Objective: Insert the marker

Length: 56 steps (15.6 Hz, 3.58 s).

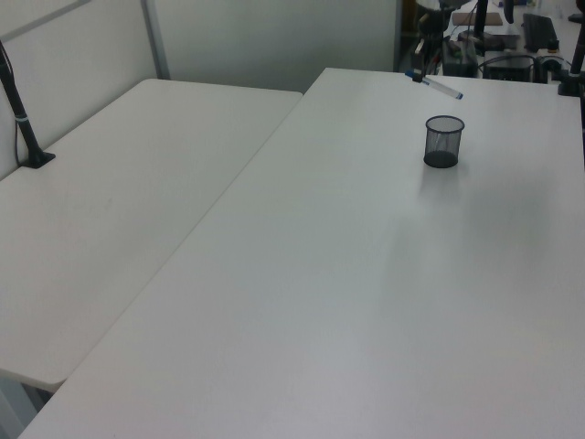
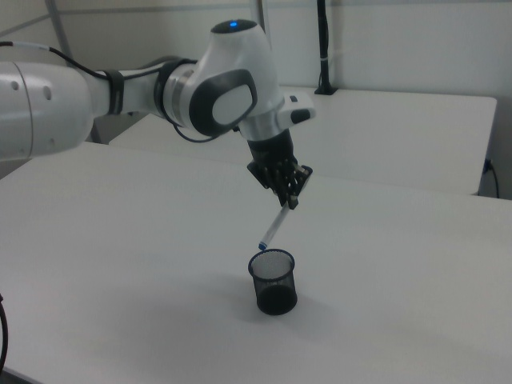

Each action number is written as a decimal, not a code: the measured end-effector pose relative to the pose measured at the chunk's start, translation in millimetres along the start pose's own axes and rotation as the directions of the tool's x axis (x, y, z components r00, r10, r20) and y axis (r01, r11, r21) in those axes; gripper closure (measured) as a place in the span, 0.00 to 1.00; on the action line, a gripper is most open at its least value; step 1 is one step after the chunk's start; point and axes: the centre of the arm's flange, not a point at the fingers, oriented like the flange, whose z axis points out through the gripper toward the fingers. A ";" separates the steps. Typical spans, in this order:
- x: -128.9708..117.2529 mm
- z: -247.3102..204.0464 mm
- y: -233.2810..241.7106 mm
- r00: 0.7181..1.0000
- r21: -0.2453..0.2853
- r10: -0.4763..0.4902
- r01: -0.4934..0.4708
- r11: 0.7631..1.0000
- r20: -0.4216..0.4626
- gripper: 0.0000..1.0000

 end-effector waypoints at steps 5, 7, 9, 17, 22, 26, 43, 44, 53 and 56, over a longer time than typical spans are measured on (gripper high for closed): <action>-2.2 38.6 -2.0 1.000 -0.002 -0.002 0.002 1.000 0.015 0.83; -0.9 49.4 2.7 1.000 -0.007 0.004 -0.004 1.000 0.012 0.83; 1.0 60.3 7.1 1.000 -0.013 0.009 -0.009 1.000 0.003 0.83; 1.3 67.3 6.1 1.000 -0.012 0.006 -0.006 1.000 0.012 0.83; -4.7 72.5 3.6 0.998 0.003 -0.021 0.021 1.000 0.066 0.83; -10.1 76.4 1.7 0.993 0.017 -0.040 0.038 0.999 0.114 0.83; -15.1 60.1 21.1 0.993 0.020 -0.022 0.020 1.000 0.118 0.71; -14.9 58.4 21.7 0.993 0.024 -0.018 0.015 1.000 0.114 0.70; -15.6 -20.7 23.8 0.993 0.067 -0.017 0.009 0.998 0.114 0.00; -25.4 -70.5 3.7 0.990 0.095 -0.052 0.040 0.995 0.132 0.00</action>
